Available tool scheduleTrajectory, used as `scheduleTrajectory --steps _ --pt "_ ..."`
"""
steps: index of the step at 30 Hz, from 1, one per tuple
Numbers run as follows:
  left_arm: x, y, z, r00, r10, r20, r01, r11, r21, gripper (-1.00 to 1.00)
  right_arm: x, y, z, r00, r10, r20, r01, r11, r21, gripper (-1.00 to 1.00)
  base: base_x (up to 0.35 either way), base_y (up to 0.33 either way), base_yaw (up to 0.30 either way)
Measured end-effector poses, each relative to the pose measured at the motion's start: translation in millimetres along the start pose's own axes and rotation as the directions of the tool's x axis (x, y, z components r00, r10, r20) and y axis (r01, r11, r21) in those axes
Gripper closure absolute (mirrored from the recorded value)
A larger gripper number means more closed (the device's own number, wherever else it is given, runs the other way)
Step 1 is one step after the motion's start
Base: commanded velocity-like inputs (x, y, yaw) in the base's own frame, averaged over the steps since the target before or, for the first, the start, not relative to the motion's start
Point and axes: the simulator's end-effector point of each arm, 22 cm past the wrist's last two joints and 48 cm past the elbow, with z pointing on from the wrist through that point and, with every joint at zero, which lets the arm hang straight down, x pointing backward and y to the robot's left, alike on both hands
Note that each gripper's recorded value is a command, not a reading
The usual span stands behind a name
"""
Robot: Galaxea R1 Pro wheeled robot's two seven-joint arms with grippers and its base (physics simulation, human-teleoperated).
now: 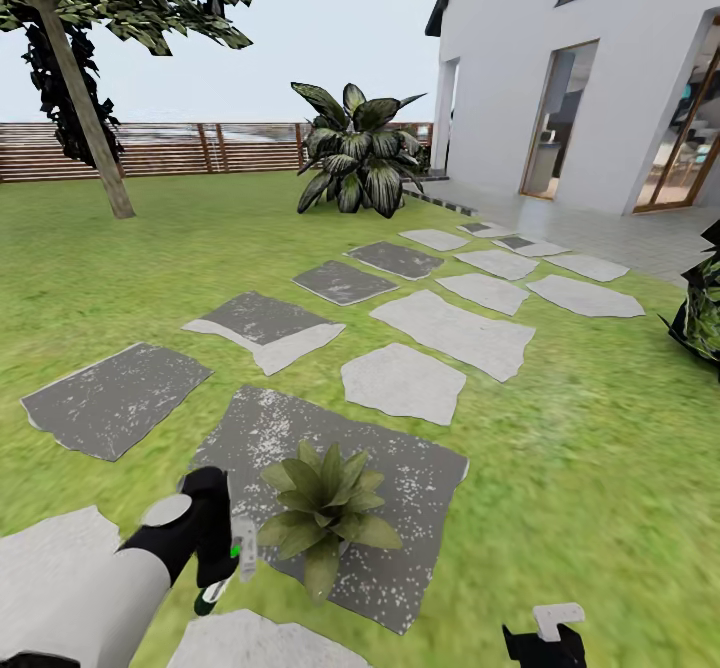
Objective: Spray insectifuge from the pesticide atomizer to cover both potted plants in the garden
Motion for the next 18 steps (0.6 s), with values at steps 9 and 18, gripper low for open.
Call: scheduleTrajectory --steps 9,18 --pt "-31 -38 -1.9 0.98 0.187 -0.063 -0.181 0.979 0.09 1.0 0 1 -0.1 1.0 -0.001 -0.001 0.001 1.0 -0.002 -1.0 0.0 0.0 0.0" --pt "-23 -37 -10.0 0.978 0.208 0.029 -0.21 0.966 0.148 1.0 5 1 -1.3 1.0 -0.002 -0.006 0.002 1.0 -0.002 -1.0 0.0 0.0 0.0"
